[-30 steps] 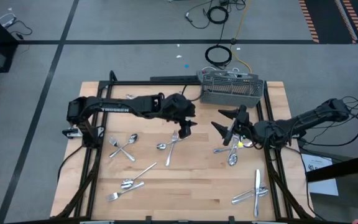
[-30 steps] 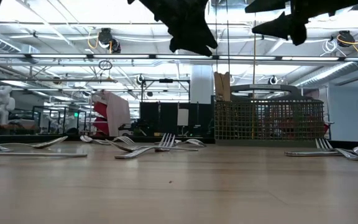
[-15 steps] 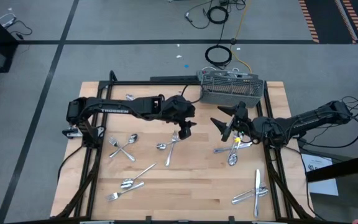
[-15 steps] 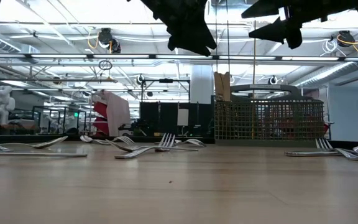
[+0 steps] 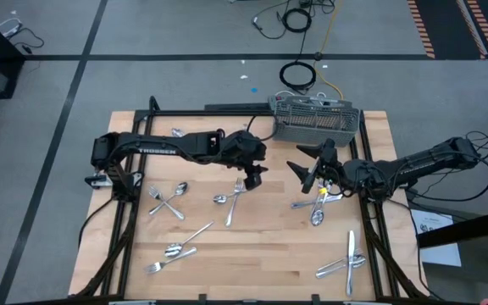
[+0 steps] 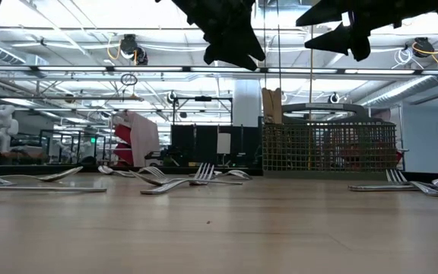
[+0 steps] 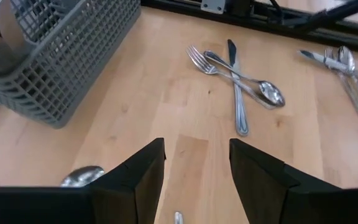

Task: Sort silverware
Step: Put the silver knife into the silverware basket

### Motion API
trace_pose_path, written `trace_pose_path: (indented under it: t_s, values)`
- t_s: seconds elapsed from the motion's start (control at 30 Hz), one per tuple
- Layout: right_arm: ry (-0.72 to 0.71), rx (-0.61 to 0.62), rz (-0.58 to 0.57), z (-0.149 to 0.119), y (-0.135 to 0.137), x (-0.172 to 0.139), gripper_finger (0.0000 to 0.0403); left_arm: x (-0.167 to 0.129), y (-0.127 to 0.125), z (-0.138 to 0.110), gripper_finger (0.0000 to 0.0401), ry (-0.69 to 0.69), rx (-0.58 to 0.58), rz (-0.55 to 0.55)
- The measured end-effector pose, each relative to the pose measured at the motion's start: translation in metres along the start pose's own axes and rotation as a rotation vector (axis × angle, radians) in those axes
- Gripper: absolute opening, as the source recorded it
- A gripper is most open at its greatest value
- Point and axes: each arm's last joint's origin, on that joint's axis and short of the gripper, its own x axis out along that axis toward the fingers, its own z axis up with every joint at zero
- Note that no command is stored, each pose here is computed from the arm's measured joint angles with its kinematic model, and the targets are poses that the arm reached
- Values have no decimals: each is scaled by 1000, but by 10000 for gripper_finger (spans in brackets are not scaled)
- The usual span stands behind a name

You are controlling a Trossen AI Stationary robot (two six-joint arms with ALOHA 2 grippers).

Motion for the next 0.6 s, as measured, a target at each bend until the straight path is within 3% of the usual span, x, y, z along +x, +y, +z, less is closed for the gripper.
trace_pose_path:
  t_s: [0.23, 0.4, 0.6]
  values:
    - [0, -3, 0, 0, 0, 0, 313, 0, -1, -5, 187, 48, -110, 7]
    - [0, -3, 0, 0, 0, 0, 313, -3, -12, -22, 187, 211, -81, 19]
    - [1, 30, 0, 0, 0, 0, 313, 6, -30, -51, 187, 304, -49, 9]
